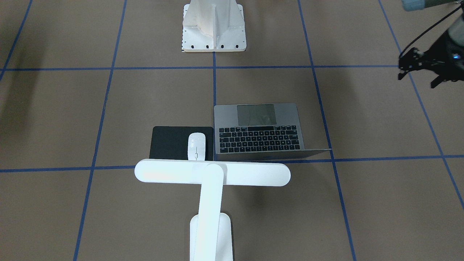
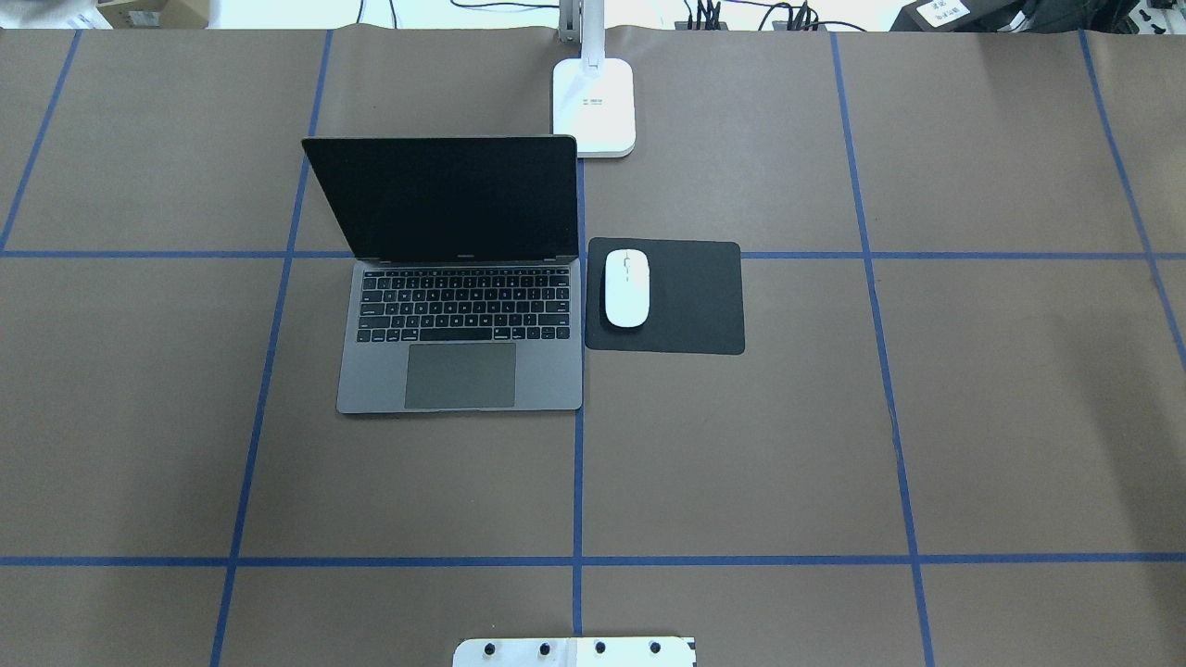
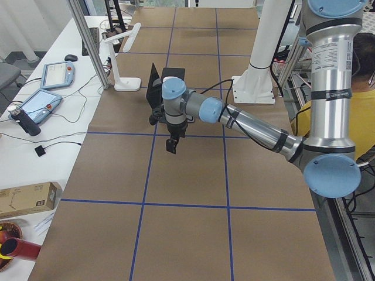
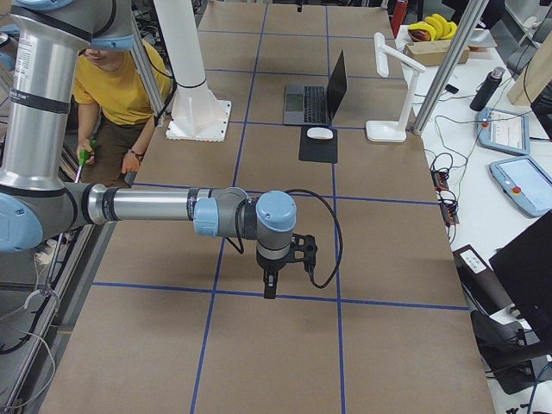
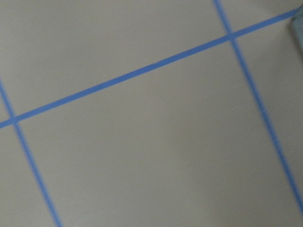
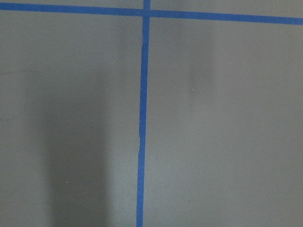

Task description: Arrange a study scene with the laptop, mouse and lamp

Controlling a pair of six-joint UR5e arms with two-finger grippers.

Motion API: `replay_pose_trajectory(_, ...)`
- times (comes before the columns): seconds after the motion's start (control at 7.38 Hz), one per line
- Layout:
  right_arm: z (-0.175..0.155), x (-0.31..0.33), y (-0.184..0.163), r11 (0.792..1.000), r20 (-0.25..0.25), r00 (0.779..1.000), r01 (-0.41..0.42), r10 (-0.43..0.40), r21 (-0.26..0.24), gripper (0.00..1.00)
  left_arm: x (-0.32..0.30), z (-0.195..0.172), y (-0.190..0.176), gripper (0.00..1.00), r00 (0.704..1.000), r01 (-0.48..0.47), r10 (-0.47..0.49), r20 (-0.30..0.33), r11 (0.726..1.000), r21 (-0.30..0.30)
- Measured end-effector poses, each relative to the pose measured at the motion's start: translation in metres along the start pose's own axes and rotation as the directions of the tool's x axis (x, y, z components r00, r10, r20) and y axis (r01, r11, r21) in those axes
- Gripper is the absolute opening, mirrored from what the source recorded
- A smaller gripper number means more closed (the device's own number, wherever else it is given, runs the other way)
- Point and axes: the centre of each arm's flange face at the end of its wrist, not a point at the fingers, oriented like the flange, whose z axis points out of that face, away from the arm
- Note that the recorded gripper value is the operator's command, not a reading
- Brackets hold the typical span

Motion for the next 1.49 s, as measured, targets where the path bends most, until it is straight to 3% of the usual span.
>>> replay_pose_trajectory(0.27,0.0,0.0,0.0,1.0,0.0,1.0,0.002,-0.002,0.001,1.0,-0.067,0.0,0.07,1.0,0.997,0.072,-0.072,0.008,0.997,-0.014)
replay_pose_trajectory(0.41,0.0,0.0,0.0,1.0,0.0,1.0,0.002,-0.002,0.001,1.0,-0.083,0.002,0.088,1.0,0.995,0.103,-0.103,0.015,0.994,-0.019)
replay_pose_trajectory(1.49,-0.008,-0.007,-0.007,0.999,-0.002,1.0,0.029,-0.029,0.034,1.0,-0.098,0.004,0.091,1.0,0.991,0.134,-0.133,0.008,0.991,-0.015)
